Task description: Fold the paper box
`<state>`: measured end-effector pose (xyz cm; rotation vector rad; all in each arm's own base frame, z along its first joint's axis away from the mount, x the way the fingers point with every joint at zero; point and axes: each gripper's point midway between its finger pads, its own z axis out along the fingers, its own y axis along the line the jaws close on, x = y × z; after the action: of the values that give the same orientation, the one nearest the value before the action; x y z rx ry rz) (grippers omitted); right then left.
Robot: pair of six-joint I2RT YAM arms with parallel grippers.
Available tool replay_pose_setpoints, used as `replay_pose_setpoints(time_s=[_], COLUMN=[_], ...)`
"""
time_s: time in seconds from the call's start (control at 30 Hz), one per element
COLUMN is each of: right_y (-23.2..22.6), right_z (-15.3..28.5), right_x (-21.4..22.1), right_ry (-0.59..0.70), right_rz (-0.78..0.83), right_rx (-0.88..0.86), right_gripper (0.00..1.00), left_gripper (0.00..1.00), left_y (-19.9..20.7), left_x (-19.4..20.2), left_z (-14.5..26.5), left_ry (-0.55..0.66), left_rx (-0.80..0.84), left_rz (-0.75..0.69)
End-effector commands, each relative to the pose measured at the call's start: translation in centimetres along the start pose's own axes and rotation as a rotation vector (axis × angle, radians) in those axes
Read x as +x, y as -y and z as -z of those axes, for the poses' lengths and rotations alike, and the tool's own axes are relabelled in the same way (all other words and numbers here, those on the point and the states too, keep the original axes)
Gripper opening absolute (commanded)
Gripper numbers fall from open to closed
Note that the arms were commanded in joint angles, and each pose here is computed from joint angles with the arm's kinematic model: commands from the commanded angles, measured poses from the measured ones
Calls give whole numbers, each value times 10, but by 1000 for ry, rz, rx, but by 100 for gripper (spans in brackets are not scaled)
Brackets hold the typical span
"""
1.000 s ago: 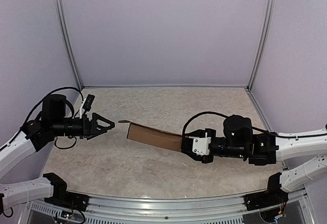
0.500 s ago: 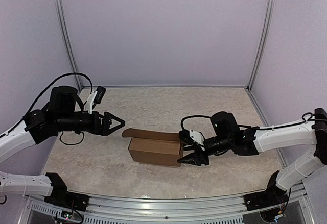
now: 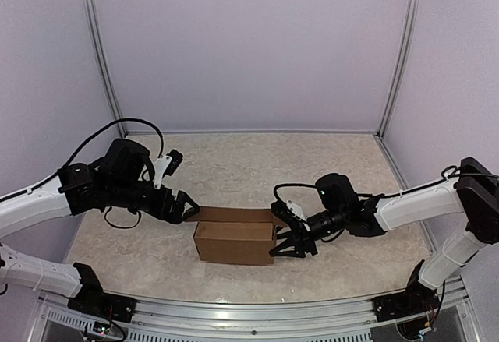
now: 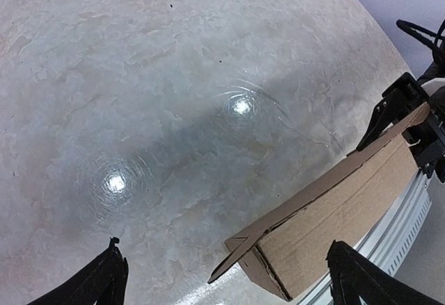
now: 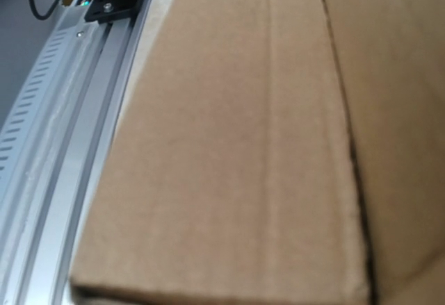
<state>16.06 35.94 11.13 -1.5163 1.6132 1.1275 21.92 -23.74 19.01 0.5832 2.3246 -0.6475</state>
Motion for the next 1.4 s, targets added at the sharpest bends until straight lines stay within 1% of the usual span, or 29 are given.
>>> replay_pose_setpoints(time_s=[0.0,0.07,0.13,0.33,0.53,0.97,1.07,1.13,1.37], right_y=[1,1,2,3,4,15,19,22,33], right_z=[0,0,0,0,-1,-3,-3,-3,-5], right_x=[-8,-8,-7,-5,-5,-3,-4,-5,-5], right_ry=[31,30,27,29,30,13,12,16,37], right_rz=[5,4,5,5,7,8,10,14,46], right_rx=[-27,-27,-26,-20,-11,38,57,74,163], right_gripper=[17,17,17,17,17,15,14,12,11], left_gripper=[94,88,78,63,41,9,2,0,0], left_y=[7,8,9,6,6,10,14,15,22], left_x=[4,7,8,12,12,6,6,6,4], left_z=[-6,-10,-13,-19,-22,-25,-28,-31,-37], left_ry=[-41,-60,-72,-98,-105,-101,-109,-114,-119], left_rx=[-6,-1,2,-17,-19,-5,7,7,35], left_rz=[-46,-49,-50,-55,-58,-62,-64,-63,-57])
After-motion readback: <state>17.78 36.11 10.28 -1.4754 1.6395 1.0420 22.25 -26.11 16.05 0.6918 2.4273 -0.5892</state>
